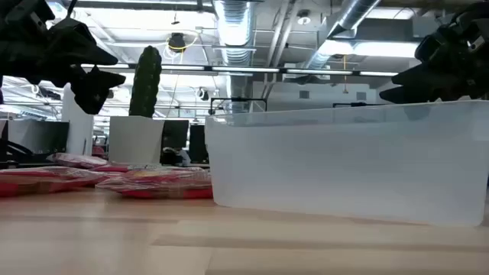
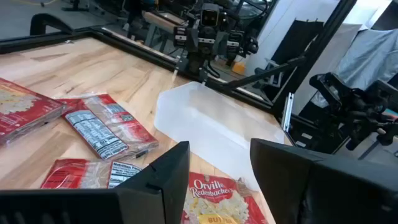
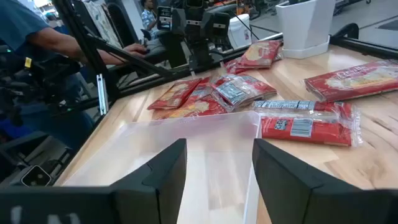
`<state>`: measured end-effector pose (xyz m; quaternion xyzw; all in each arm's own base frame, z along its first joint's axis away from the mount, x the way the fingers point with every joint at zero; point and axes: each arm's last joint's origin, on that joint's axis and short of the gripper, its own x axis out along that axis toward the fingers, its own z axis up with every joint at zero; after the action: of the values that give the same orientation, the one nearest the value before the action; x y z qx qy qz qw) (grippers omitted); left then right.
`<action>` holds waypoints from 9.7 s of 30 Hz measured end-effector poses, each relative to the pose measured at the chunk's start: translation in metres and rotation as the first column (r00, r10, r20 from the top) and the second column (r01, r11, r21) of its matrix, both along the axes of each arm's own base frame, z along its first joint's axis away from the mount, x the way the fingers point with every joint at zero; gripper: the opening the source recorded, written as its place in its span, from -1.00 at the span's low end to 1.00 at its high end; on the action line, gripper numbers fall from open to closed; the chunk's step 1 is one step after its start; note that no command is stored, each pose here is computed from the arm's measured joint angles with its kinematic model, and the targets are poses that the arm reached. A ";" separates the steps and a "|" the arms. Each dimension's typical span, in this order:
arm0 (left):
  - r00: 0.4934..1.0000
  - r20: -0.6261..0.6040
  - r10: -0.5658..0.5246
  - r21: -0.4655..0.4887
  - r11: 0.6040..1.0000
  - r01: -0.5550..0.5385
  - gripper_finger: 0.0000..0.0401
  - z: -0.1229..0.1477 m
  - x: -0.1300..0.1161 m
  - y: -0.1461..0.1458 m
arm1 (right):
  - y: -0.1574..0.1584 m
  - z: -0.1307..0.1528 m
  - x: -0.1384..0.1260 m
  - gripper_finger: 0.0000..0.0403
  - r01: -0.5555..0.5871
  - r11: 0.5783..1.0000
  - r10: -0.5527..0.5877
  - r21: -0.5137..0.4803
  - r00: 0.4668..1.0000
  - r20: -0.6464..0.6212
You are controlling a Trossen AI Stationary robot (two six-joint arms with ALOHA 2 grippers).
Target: Sort popcorn bags into baskets
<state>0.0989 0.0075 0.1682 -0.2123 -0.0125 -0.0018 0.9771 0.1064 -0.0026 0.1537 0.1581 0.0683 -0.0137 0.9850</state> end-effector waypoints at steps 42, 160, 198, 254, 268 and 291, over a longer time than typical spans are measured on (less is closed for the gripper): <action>1.000 0.000 0.000 0.000 1.000 0.000 -0.22 0.000 0.000 0.000 | 0.000 0.000 0.000 0.02 0.000 1.000 0.000 0.000 1.000 0.000; 0.318 -0.793 0.520 -0.346 0.046 -0.937 -0.99 -0.016 0.019 0.081 | -0.014 0.007 -0.001 0.04 0.193 0.690 -0.300 0.698 0.953 0.033; 0.916 -0.369 0.159 -0.611 0.701 -0.368 -1.00 0.068 0.102 0.033 | -0.014 0.005 -0.001 -0.08 0.205 0.703 -0.297 0.681 0.955 0.020; 0.513 -0.791 -0.334 0.565 -0.076 0.821 -0.97 0.094 0.372 -0.066 | -0.014 0.002 -0.001 -0.26 0.235 0.819 -0.278 0.523 0.961 0.004; 0.422 -0.850 -0.316 0.487 -0.164 0.858 -0.97 0.050 0.383 -0.067 | -0.014 0.001 0.000 -0.32 0.243 0.818 -0.280 0.521 0.960 -0.007; 0.476 -0.840 -0.259 0.458 0.131 0.879 -0.17 0.070 0.380 -0.047 | -0.014 0.001 0.000 -0.33 0.244 0.814 -0.281 0.527 0.960 -0.011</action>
<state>0.4787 -0.0395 0.2381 0.3501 0.3749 -0.3473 0.7850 0.1062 -0.0167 0.1547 0.4283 0.0139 -0.1251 0.8948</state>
